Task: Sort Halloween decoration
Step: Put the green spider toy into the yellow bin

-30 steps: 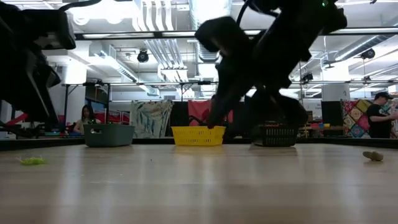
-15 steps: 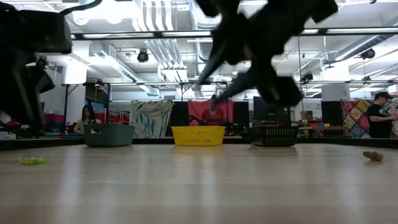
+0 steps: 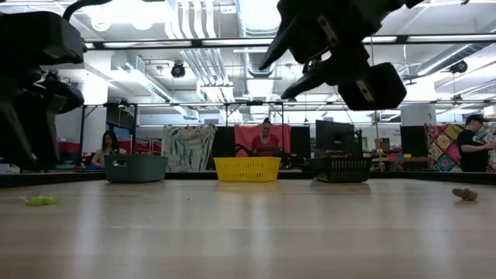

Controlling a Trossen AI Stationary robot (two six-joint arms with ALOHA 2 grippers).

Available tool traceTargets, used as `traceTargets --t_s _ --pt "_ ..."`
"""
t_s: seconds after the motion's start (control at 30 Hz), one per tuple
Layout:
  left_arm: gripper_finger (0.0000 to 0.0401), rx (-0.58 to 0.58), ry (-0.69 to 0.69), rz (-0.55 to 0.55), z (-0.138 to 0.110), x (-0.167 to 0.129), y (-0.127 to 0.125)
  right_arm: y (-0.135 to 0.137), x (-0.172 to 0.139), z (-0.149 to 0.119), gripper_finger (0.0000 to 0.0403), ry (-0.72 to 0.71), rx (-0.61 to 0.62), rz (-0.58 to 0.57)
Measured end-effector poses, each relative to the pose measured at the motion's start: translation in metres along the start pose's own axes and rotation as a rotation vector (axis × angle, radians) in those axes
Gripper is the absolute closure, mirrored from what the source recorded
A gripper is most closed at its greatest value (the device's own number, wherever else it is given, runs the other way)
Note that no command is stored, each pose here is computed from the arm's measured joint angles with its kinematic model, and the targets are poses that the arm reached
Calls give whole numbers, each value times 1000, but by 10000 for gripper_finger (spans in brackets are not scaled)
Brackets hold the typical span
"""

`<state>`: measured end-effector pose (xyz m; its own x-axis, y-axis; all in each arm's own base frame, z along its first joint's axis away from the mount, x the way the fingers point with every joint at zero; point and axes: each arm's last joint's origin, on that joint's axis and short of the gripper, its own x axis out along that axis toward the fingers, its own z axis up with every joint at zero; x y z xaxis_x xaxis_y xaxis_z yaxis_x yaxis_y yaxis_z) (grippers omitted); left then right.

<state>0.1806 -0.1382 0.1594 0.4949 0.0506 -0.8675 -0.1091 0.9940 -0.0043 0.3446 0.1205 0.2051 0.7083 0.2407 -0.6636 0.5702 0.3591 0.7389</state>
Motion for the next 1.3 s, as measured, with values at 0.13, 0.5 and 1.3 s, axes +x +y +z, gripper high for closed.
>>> traceTargets --t_s 0.13,0.5,1.3 --pt "264 65 -40 -10 -5 6 2 1 0 -1 266 -16 -9 6" --pt "265 31 -78 -47 -27 25 12 1 0 0 266 -21 -8 5" --pt "398 8 -77 -43 -33 28 16 16 -15 2 267 -94 -105 113"
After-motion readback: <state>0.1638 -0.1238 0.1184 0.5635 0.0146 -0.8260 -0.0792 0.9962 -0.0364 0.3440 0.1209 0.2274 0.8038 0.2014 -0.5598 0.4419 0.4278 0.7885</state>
